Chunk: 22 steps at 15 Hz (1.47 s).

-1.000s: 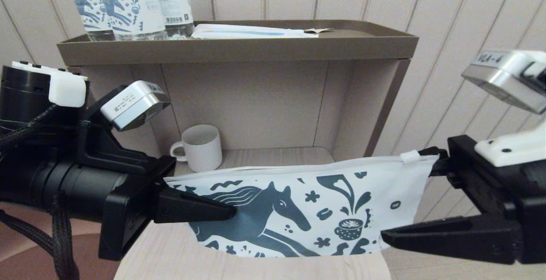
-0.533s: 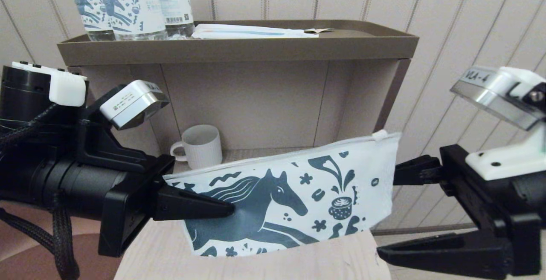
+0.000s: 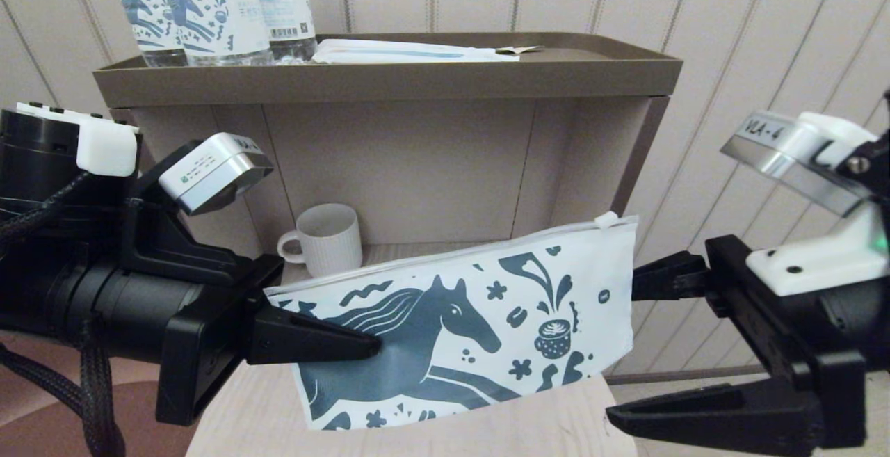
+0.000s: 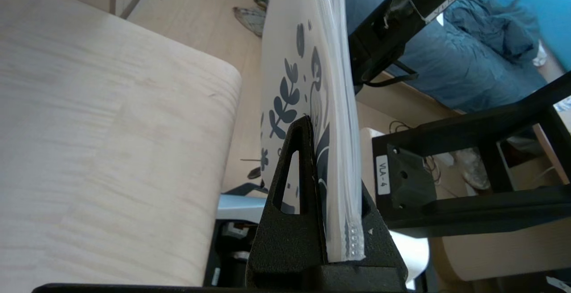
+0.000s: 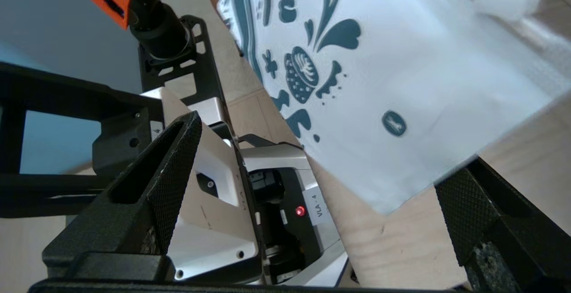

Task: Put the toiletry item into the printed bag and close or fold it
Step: Hand it to the other hand

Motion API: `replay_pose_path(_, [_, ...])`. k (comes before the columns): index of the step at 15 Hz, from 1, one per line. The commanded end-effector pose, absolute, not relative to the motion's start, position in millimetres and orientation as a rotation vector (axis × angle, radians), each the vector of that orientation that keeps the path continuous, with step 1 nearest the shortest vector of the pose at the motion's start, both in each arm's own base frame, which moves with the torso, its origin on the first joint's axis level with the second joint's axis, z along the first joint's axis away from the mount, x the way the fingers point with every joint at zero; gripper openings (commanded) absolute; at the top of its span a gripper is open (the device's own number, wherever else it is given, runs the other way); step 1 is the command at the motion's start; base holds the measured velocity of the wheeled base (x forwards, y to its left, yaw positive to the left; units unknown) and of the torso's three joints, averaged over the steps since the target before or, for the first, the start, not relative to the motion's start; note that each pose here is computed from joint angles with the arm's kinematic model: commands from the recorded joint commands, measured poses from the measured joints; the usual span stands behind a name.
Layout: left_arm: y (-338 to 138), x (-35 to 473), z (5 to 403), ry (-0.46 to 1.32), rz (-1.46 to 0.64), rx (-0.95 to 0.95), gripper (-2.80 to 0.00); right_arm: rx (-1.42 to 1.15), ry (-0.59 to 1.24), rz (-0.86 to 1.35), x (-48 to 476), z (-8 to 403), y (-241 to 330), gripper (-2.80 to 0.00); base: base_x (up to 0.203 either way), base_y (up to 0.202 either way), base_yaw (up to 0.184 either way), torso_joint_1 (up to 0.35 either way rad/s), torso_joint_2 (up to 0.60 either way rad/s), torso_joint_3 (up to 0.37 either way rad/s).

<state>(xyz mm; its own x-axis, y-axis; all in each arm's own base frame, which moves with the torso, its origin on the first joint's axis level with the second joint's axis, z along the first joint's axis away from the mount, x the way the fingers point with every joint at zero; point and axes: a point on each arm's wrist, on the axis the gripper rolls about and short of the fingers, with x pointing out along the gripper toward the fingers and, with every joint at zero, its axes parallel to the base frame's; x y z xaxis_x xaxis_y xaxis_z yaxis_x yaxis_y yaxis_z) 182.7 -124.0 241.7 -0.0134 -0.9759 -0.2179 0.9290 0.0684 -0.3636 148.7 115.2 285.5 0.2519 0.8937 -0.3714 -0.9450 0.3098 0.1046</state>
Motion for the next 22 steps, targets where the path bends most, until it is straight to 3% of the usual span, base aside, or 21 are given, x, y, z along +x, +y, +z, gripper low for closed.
replay_pose_path(1, [-124, 183, 241, 0.464, -1.522, -0.123, -2.8, -0.155, 0.397, 1.268, 148, 285, 116, 0.0, 0.0, 0.0, 0.0, 0.0, 0.0, 0.0])
replay_pose_path(20, [-124, 180, 223, 0.428, -1.623, -0.075, -2.8, -0.16, 0.374, 1.356, 133, 286, 125, 0.0, 0.0, 0.0, 0.0, 0.0, 0.0, 0.0])
replay_pose_path(21, [-125, 181, 221, 0.425, -1.625, -0.067, -2.8, -0.16, 0.374, 1.358, 132, 286, 125, -2.8, 0.0, 0.0, 0.0, 0.0, 0.0, 0.0])
replay_pose_path(22, [-125, 182, 219, 0.42, -1.627, -0.057, -2.8, -0.162, 0.369, 1.37, 129, 287, 126, -2.8, 0.0, 0.0, 0.0, 0.0, 0.0, 0.0])
